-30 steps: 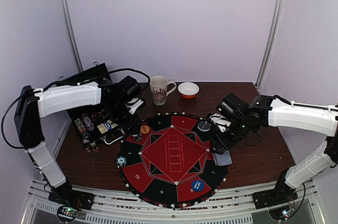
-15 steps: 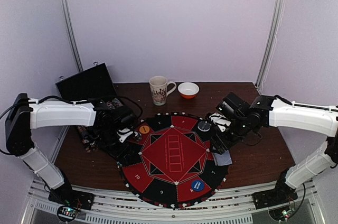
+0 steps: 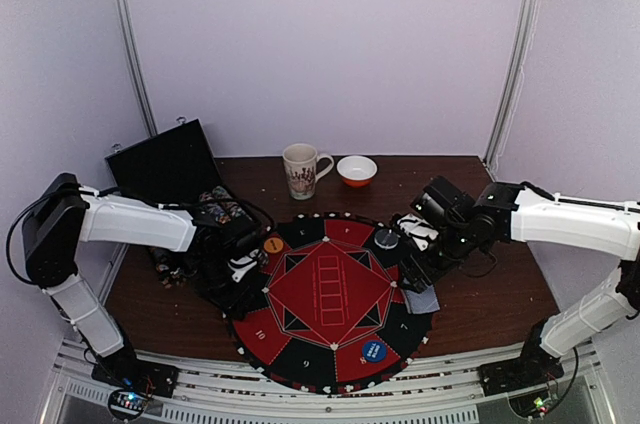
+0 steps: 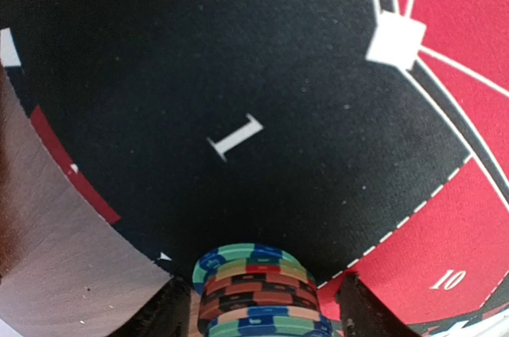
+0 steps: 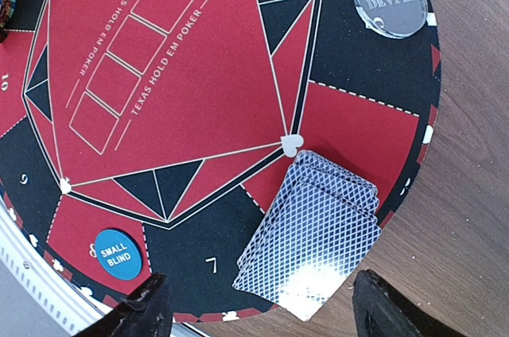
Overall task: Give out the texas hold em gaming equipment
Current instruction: Pick up the pile of poker chips from the pile of poker chips, then place the poker chips pile at the small blind area.
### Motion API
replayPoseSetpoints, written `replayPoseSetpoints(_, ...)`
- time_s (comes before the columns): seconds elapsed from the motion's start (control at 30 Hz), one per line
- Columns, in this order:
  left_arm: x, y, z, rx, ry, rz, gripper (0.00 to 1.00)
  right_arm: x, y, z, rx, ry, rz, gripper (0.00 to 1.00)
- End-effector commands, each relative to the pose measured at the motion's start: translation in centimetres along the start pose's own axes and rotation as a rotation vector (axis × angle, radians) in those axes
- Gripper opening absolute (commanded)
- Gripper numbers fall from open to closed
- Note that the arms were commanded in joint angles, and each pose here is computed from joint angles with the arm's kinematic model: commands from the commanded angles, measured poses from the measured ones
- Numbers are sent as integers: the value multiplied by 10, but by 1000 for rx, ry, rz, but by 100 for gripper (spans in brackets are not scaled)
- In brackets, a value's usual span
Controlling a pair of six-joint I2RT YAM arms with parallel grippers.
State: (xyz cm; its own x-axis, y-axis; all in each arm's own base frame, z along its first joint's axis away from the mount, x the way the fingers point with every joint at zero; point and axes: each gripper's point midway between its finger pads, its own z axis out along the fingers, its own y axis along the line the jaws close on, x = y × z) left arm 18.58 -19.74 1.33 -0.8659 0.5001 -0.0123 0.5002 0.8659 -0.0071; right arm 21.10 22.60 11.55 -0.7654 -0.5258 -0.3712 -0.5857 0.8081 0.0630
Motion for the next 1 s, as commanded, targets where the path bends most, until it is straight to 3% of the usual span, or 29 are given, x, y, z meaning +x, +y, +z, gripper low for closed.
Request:
replayPoseSetpoints(0.0, -12, 3, 12, -16, -33, 13, 61, 1, -3, -2, 9, 2, 2, 80)
replayPoseSetpoints(0.27, 11, -3, 21, 45, 24, 19, 41, 0, -3, -4, 15, 3, 3, 80)
replayPoseSetpoints(0.43, 17, -5, 18, 63, 26, 13, 0, -3, -3, -4, 15, 3, -1, 80)
replayPoseSetpoints(0.63, 14, -16, 8, 73, 10, 33, 0, -3, -3, -7, 15, -4, -2, 80)
replayPoseSetpoints(0.97, 9, -64, -20, 90, 15, 193, 0, -5, -3, -12, 11, -20, 4, 80)
